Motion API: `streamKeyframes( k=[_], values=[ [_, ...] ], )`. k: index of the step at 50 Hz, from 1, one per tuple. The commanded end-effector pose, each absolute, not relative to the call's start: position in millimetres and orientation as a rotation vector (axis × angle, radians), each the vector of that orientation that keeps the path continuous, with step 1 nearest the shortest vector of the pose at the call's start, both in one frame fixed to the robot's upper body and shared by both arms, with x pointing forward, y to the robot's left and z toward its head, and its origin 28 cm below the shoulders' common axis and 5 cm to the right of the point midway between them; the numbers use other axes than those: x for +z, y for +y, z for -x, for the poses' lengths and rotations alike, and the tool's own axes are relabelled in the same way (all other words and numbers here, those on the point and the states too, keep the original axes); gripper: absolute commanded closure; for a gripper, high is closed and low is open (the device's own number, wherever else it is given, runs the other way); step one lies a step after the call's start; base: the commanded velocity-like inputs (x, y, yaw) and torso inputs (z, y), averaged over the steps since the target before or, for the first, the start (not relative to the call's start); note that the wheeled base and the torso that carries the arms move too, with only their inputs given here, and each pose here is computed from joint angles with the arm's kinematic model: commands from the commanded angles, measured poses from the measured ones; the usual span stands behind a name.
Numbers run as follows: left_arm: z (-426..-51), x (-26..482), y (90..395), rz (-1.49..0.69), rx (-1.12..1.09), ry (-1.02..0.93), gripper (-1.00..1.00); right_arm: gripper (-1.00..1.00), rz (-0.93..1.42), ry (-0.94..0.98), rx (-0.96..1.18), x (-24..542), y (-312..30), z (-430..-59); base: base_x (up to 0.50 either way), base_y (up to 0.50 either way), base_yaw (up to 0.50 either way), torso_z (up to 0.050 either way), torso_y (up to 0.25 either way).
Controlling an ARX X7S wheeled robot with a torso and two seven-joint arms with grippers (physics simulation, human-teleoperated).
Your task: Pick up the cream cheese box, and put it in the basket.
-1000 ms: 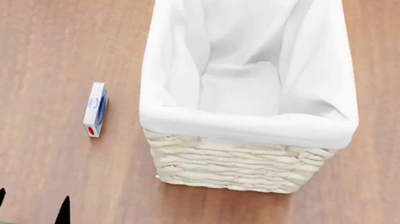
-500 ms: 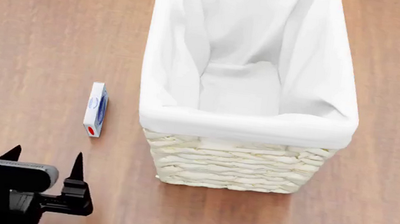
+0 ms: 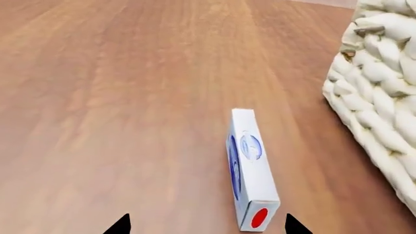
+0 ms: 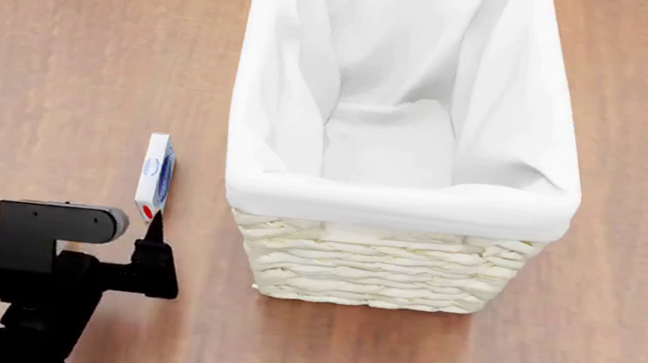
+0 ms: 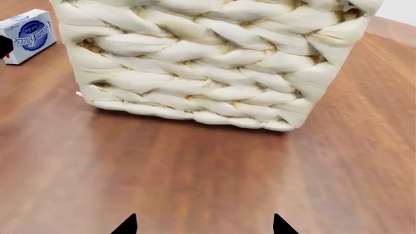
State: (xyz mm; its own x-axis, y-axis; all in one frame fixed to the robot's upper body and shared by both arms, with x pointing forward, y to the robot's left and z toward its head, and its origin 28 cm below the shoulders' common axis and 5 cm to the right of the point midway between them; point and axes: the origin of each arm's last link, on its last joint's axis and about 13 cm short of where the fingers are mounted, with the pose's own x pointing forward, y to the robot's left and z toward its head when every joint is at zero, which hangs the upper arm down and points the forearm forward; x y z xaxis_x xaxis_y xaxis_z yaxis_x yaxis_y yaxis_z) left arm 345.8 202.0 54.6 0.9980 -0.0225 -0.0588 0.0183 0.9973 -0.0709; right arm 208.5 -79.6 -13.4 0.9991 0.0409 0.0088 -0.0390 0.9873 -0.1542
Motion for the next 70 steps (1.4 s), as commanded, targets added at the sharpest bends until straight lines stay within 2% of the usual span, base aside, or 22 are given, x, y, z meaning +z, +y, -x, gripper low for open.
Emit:
streamKeyframes(
  k=[1, 32, 33, 52, 70],
  values=[
    [-363.1, 60.6, 201.5, 0.108, -0.028, 0.084, -1.0, -1.0, 0.159, -0.008, 0.045, -13.7, -78.9, -208.1, 0.0, 0.0, 0.0, 0.0, 0.0],
    [-385.2, 61.0, 190.0, 0.116, -0.022, 0.144, -1.0, -1.0, 0.146, -0.003, 0.045, -15.8, -80.2, -207.7, 0.0, 0.0, 0.0, 0.0, 0.0],
    [-385.2, 60.9, 190.2, 0.118, -0.024, 0.144, 1.0, -1.0, 0.146, -0.002, 0.047, -16.0, -80.1, -207.8, 0.0, 0.0, 0.0, 0.0, 0.0],
    [-388.2, 66.3, 196.8, 0.108, -0.034, 0.101, 1.0, -1.0, 0.151, 0.002, 0.05, -18.1, -78.8, -208.3, 0.0, 0.0, 0.0, 0.0, -0.001],
    [-363.9, 146.8, 233.0, -0.098, 0.009, 0.011, 1.0, -1.0, 0.136, -0.018, 0.044, -11.3, -81.2, -205.1, 0.0, 0.0, 0.0, 0.0, 0.0]
  ],
)
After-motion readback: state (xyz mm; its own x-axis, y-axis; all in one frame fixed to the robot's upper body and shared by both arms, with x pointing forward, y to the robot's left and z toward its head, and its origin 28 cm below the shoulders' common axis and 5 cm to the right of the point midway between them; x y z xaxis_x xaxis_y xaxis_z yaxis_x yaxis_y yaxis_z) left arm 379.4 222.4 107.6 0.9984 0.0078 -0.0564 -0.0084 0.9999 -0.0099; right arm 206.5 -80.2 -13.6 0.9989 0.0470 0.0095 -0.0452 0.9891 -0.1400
